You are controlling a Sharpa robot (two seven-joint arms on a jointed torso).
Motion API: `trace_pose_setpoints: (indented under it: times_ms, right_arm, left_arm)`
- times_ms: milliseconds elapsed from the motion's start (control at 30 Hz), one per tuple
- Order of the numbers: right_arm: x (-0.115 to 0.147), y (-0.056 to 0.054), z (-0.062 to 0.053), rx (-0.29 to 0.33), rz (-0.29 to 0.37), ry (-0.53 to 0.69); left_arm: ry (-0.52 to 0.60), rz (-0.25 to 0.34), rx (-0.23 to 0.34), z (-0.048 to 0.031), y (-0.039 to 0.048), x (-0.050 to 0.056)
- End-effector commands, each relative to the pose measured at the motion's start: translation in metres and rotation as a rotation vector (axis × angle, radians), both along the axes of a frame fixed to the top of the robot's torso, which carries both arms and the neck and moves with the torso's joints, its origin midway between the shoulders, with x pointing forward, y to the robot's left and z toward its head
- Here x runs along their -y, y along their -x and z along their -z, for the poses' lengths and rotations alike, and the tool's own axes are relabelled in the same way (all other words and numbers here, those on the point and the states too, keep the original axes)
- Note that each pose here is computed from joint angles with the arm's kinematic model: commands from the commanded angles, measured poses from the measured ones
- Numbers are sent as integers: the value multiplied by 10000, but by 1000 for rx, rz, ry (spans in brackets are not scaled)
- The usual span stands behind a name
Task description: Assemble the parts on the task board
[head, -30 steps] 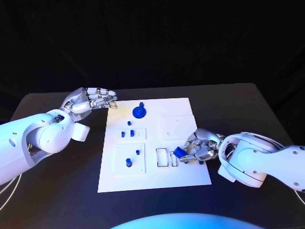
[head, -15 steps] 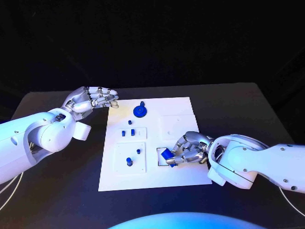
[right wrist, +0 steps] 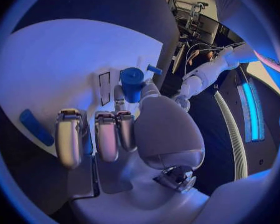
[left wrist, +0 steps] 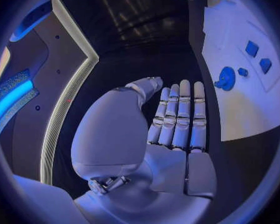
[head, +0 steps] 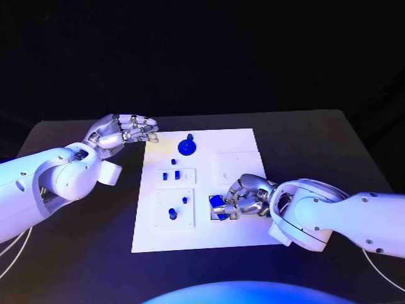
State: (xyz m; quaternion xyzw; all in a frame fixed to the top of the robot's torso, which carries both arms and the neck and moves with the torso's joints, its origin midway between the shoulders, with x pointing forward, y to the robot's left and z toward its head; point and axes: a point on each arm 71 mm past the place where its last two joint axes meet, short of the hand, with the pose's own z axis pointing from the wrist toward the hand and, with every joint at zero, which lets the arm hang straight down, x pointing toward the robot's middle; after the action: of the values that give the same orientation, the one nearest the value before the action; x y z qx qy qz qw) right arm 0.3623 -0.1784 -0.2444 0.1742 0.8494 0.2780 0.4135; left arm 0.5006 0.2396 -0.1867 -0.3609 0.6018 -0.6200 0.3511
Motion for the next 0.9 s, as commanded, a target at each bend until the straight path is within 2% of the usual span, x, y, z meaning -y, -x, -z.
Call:
trace_pose_setpoints:
  times_ms: [33, 267, 700, 900]
  right_arm:
    - [-5, -26, 0, 52, 0, 56]
    - [-16, -54, -3, 80, 6, 74]
    - [-43, -45, 30, 49, -39, 105]
    - [-45, -47, 32, 49, -39, 107]
  left_arm:
    - [13, 18, 0, -9, 10, 26]
    - [12, 17, -1, -9, 10, 21]
    - [11, 18, -4, -8, 13, 17]
    - [11, 18, -4, -7, 13, 13]
